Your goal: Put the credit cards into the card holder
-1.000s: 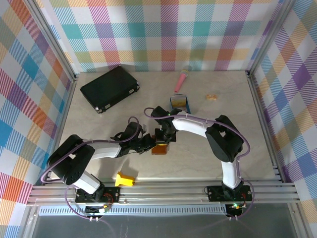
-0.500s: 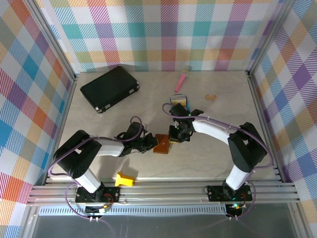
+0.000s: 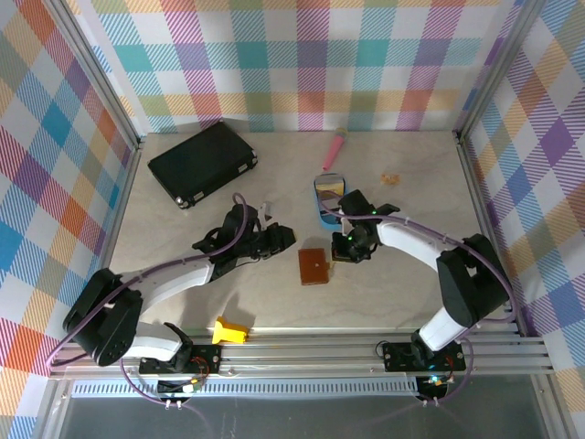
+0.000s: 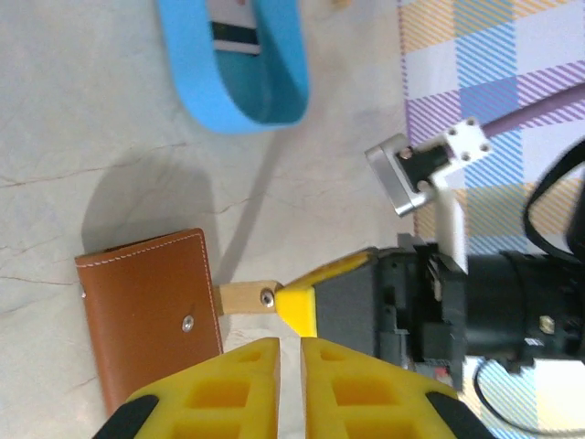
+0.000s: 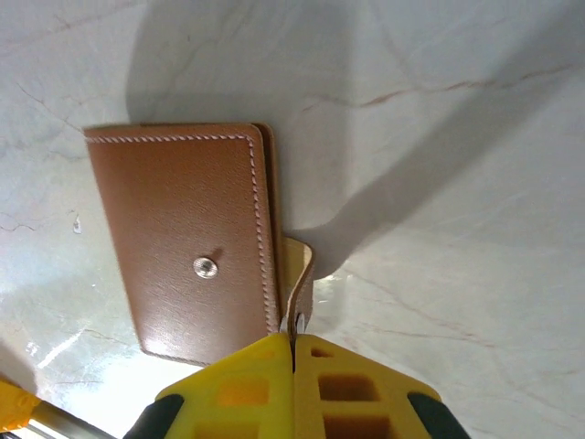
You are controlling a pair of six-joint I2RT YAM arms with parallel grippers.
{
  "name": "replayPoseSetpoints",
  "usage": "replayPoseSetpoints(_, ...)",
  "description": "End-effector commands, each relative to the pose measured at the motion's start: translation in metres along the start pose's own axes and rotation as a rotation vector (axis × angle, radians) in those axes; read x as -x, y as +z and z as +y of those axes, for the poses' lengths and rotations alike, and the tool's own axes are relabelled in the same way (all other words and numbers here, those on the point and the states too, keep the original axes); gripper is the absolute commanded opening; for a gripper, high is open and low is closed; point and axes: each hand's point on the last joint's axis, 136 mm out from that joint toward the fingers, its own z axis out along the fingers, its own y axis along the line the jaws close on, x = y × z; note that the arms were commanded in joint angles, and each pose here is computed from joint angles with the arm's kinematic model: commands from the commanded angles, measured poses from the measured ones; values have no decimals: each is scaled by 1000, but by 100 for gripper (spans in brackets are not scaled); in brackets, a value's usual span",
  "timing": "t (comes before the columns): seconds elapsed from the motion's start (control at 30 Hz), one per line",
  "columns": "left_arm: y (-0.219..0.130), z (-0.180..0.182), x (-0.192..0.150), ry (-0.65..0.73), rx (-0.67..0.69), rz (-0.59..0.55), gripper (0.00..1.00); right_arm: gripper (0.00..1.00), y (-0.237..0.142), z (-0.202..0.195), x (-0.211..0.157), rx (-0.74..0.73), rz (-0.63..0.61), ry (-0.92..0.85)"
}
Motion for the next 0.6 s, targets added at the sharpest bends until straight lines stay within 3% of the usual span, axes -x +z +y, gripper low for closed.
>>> replayPoseSetpoints(0.0,-5,33,-16,-8,132,51,15,0,-10,-5,-2,49,-4,-80)
replayPoseSetpoints(0.3,-11,47,-17,26,205,40,17,2,-11,-30,1,49,-4,-32)
replayPoseSetpoints(0.57,-17,53,-20,66,241,56,28,35,-40,-34,6,10,-89,-13)
